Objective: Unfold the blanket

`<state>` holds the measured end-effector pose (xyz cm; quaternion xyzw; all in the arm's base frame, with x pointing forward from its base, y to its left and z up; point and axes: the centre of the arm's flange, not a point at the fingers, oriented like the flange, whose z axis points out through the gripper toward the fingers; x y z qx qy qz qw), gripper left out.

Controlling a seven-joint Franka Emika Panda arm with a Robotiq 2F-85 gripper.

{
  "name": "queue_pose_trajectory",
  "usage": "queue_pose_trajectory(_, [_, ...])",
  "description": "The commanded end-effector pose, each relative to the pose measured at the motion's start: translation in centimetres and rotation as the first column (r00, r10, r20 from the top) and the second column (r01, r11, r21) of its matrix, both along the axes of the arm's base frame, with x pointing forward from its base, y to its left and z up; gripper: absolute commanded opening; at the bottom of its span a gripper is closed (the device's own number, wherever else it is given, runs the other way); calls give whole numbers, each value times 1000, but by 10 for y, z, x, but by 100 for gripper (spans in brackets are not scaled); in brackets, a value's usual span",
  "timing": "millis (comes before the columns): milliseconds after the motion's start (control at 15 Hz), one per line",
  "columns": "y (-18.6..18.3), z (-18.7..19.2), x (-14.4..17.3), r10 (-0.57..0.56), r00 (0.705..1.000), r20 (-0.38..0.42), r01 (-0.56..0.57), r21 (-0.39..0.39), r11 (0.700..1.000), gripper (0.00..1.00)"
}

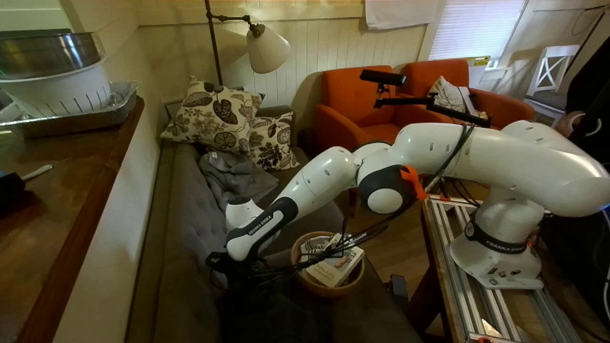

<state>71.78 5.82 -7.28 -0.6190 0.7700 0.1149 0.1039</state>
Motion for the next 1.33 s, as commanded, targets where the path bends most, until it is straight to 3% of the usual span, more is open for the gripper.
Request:
queue_pose_trajectory(0, [8,-46,58,12,1000,-13,-13,-62,998,100])
queue_pose_trajectory(67, [8,-44,60,51,998,-30,-53,-42,998,100])
queue_pose_trajectory(133, [1,-1,-1,29,1000,-6,-29,-30,999,100])
queue_pose_trajectory(400, [3,-1,-2,42,999,-16,-42,-33,999,100])
queue_pose_trajectory(733, [30,-13,26,75,993,96,-66,-88,994,100])
queue_pose_trajectory(1000, [61,-19,38,155,986,59,-150,-83,985,100])
queue_pose_trajectory(1267, [73,-25,40,135,991,21,-133,-67,989,100])
